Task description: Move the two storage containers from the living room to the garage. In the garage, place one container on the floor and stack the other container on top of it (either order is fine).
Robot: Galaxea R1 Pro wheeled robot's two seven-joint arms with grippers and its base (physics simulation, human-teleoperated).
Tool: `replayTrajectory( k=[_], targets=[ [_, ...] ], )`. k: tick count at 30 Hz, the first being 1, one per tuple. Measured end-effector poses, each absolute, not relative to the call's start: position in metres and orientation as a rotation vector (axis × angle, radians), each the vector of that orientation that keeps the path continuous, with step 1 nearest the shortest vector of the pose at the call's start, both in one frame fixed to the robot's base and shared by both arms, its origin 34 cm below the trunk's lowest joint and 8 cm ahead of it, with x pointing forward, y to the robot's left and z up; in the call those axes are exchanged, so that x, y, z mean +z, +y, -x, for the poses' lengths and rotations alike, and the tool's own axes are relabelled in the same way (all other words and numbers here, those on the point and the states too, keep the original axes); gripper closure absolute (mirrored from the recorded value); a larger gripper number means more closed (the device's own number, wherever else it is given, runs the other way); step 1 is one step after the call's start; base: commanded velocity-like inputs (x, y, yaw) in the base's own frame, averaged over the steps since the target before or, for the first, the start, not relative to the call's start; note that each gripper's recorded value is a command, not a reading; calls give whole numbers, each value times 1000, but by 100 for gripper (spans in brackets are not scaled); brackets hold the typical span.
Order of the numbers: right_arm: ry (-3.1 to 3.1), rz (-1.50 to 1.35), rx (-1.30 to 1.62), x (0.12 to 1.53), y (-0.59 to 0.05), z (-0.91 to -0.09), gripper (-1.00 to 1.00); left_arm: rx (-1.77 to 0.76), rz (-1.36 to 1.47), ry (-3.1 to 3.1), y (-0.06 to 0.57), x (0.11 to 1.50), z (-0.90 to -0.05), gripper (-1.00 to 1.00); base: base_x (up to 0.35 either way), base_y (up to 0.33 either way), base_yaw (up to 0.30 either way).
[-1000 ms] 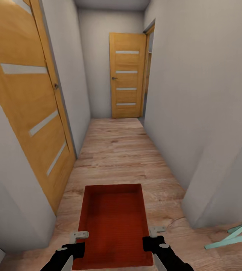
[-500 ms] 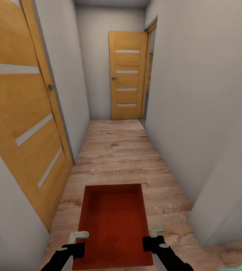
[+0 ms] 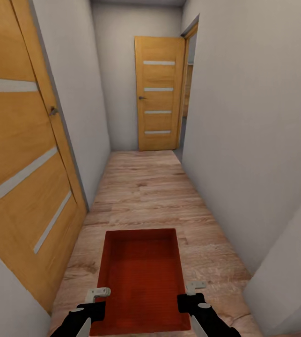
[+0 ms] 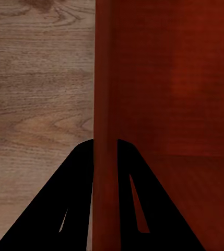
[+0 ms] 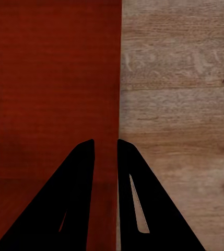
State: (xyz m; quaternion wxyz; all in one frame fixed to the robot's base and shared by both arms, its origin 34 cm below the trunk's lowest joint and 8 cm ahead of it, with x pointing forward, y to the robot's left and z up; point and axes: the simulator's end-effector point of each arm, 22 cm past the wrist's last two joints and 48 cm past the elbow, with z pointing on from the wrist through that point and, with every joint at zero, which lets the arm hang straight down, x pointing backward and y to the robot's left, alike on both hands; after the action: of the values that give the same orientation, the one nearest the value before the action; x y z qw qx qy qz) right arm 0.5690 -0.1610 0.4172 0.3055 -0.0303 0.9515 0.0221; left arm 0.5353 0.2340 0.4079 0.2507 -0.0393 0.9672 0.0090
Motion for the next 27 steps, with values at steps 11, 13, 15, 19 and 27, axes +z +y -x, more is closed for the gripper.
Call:
replayTrajectory(
  k=[11, 13, 15, 19, 27],
  targets=[
    [2519, 80, 58, 417, -161, -569, 100, 24, 107, 2632, 234, 408, -535, 100, 343, 0, 0],
    [2519, 80, 59, 417, -161, -569, 100, 24, 107, 2632, 234, 408, -535, 100, 343, 0, 0],
    [2519, 80, 59, 417, -161, -569, 100, 24, 107, 2632, 234, 408, -535, 100, 343, 0, 0],
    [2519, 80, 59, 417, -161, -569, 100, 24, 107, 2632, 234, 408, -535, 100, 343, 0, 0],
    [2519, 80, 59, 417, -161, -569, 100, 24, 107, 2632, 234, 408, -535, 100, 343, 0, 0]
  ],
)
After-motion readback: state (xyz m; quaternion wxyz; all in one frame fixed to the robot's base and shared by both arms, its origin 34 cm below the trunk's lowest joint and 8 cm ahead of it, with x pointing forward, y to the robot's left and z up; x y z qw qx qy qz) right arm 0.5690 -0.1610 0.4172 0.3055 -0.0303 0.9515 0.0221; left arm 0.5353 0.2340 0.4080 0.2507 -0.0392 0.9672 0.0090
